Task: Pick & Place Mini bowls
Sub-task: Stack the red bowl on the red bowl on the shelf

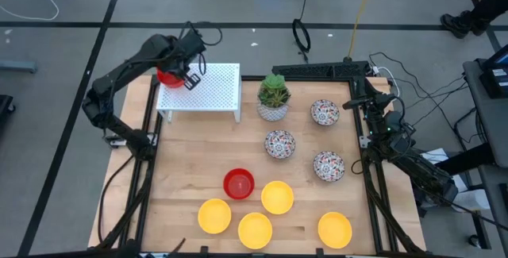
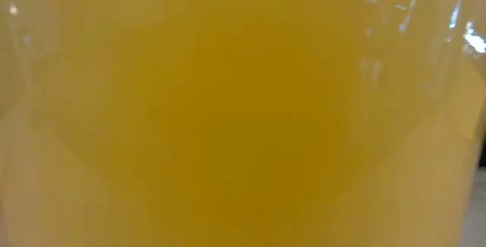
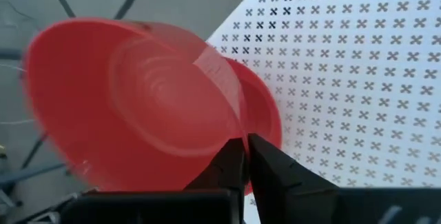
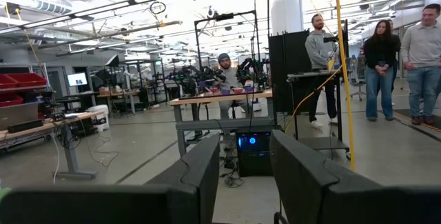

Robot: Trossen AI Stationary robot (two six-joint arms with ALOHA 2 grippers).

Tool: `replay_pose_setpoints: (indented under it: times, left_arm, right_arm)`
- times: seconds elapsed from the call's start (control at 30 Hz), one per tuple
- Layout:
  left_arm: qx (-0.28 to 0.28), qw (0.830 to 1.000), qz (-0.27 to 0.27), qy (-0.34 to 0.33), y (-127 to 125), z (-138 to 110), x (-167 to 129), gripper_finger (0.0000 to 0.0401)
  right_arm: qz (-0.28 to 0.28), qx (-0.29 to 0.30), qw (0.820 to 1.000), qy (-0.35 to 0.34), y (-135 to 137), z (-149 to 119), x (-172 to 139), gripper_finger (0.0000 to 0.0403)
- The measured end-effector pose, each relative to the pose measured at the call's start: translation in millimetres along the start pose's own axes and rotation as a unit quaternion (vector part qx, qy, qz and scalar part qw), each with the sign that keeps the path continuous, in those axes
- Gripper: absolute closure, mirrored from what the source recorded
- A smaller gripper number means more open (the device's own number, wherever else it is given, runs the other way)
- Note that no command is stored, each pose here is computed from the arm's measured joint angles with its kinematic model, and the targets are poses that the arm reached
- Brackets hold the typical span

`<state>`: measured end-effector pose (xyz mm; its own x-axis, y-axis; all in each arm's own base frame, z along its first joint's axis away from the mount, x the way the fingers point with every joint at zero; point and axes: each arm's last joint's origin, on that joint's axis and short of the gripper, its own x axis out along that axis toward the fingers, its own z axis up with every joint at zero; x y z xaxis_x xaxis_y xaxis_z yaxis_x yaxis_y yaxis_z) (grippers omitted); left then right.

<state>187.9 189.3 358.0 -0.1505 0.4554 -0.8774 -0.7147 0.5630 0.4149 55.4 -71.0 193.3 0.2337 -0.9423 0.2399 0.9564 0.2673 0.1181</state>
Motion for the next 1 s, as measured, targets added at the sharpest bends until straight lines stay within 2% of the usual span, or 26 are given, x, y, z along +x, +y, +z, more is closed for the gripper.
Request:
replay_pose_setpoints:
  times: [0.1,0.27,0.5,0.67,0.87,1.0]
  left_arm:
    - [-0.012,1.000,-0.007,0.006,5,0,3,0.0394]
    - [-0.020,0.999,-0.028,0.014,8,-1,7,0.0381]
    - [-0.017,0.999,-0.040,0.032,3,-4,15,0.0393]
    - [-0.009,0.998,-0.041,0.048,0,-7,22,0.0377]
    - [-0.006,0.998,-0.041,0.053,-2,-8,25,0.0394]
    - [-0.006,0.998,-0.041,0.053,-2,-8,25,0.0387]
  right_arm:
    - [0.000,0.000,1.000,0.000,0,0,0,0.0286]
    - [0.000,0.000,1.000,0.000,0,0,0,0.0286]
    - [0.000,0.000,1.000,0.000,0,0,0,0.0286]
    - [0.000,0.000,1.000,0.000,0,0,0,0.0286]
    - [0.000,0.000,1.000,0.000,0,0,0,0.0286]
    - [0.000,0.000,1.000,0.000,0,0,0,0.0286]
